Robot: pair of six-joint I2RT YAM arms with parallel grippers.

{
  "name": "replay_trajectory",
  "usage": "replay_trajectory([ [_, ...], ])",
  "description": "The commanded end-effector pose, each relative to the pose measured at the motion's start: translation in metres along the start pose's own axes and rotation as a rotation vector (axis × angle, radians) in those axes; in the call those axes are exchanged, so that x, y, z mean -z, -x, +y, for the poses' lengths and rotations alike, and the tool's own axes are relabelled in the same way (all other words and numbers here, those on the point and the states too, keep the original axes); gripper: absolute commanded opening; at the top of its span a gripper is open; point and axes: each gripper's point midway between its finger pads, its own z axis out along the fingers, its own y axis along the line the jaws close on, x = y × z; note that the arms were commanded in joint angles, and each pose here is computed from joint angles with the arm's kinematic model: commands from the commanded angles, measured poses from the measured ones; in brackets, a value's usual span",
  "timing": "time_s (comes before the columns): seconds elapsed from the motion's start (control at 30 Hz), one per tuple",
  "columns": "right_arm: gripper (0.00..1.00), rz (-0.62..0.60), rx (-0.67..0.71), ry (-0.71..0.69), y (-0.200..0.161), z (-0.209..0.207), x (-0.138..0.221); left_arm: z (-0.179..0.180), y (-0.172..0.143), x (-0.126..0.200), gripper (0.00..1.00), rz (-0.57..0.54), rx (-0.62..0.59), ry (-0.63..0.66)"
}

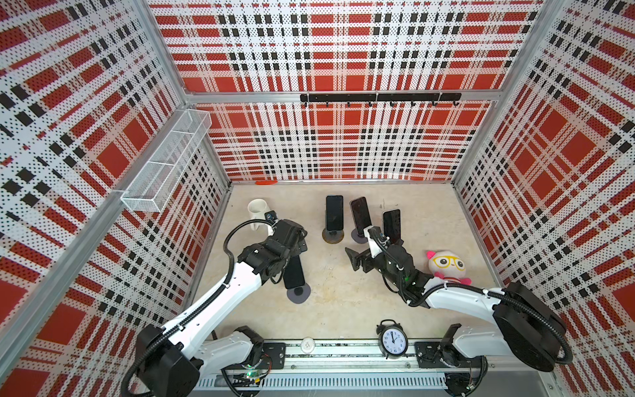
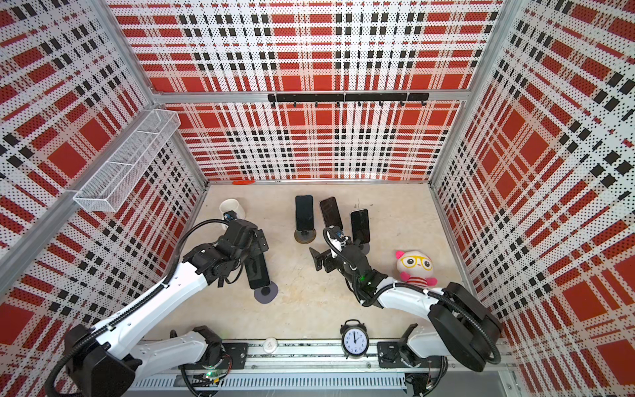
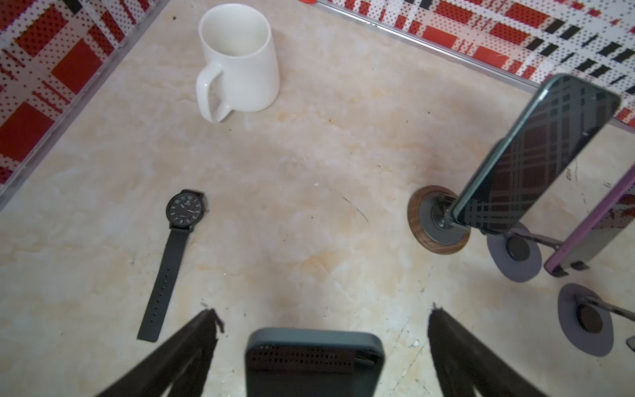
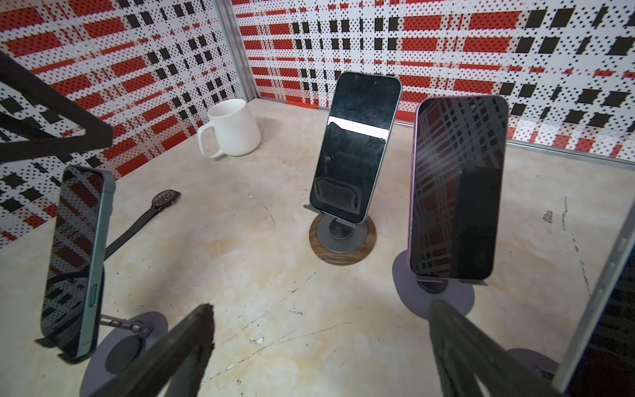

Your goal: Remove the phone from the phone stand

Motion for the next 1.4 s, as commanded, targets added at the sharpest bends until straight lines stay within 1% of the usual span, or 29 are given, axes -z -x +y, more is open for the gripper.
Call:
replay_trajectory([
  [0.0,1.00,-0.053,-0.008,-0.001,0.015,0.001,0.004,0.002,-0.009,-0.001,0.98,0.043,-0.017,-0.024],
  [0.17,1.00,-0.053,-0.010,-0.009,0.014,-0.001,0.003,-0.004,-0.022,-0.011,0.98,0.092,-0.053,-0.025],
  [0.3,1.00,-0.046,-0.008,-0.012,0.012,-0.001,0.002,-0.011,-0.031,-0.016,0.98,0.102,-0.098,-0.023],
  [0.53,1.00,-0.049,-0.005,-0.020,0.012,-0.003,0.002,-0.003,-0.041,-0.022,0.98,0.118,-0.106,-0.002],
  [0.63,1.00,-0.062,-0.027,-0.023,0.022,-0.003,0.006,0.000,-0.038,-0.022,0.99,0.110,-0.093,-0.004],
  [0.67,1.00,-0.069,-0.034,-0.059,0.027,-0.009,0.008,0.000,-0.036,-0.021,1.00,0.105,-0.085,-0.011],
  [0.7,1.00,-0.063,-0.066,-0.174,0.031,-0.029,0.012,-0.001,-0.035,-0.020,1.00,0.102,-0.078,-0.017],
  [0.73,1.00,-0.045,-0.092,-0.250,0.034,-0.046,0.016,-0.001,-0.033,-0.020,1.00,0.097,-0.073,-0.023],
  [0.77,1.00,-0.031,-0.114,-0.268,0.039,-0.060,0.019,-0.001,-0.031,-0.019,1.00,0.092,-0.069,-0.029],
  [0.83,1.00,-0.033,-0.178,-0.218,0.048,-0.078,0.029,-0.001,-0.031,-0.019,1.00,0.090,-0.067,-0.034],
  [0.9,1.00,-0.093,-0.210,-0.140,0.061,-0.084,0.044,0.000,-0.034,-0.020,1.00,0.094,-0.068,-0.035],
  [0.93,1.00,-0.111,-0.216,-0.133,0.064,-0.090,0.051,0.001,-0.034,-0.021,1.00,0.093,-0.066,-0.033],
  [1.1,1.00,-0.159,-0.225,-0.118,0.078,-0.109,0.076,0.003,-0.032,-0.019,1.00,0.077,-0.037,-0.042],
  [1.13,1.00,-0.166,-0.247,-0.115,0.081,-0.117,0.083,0.004,-0.033,-0.019,1.00,0.079,-0.030,-0.043],
  [1.23,1.00,-0.217,-0.353,-0.168,0.092,-0.154,0.112,0.008,-0.037,-0.020,0.99,0.084,-0.019,-0.041],
  [1.37,1.00,-0.294,-0.496,-0.183,0.093,-0.192,0.142,0.011,-0.038,-0.023,0.96,0.089,-0.009,-0.034],
])
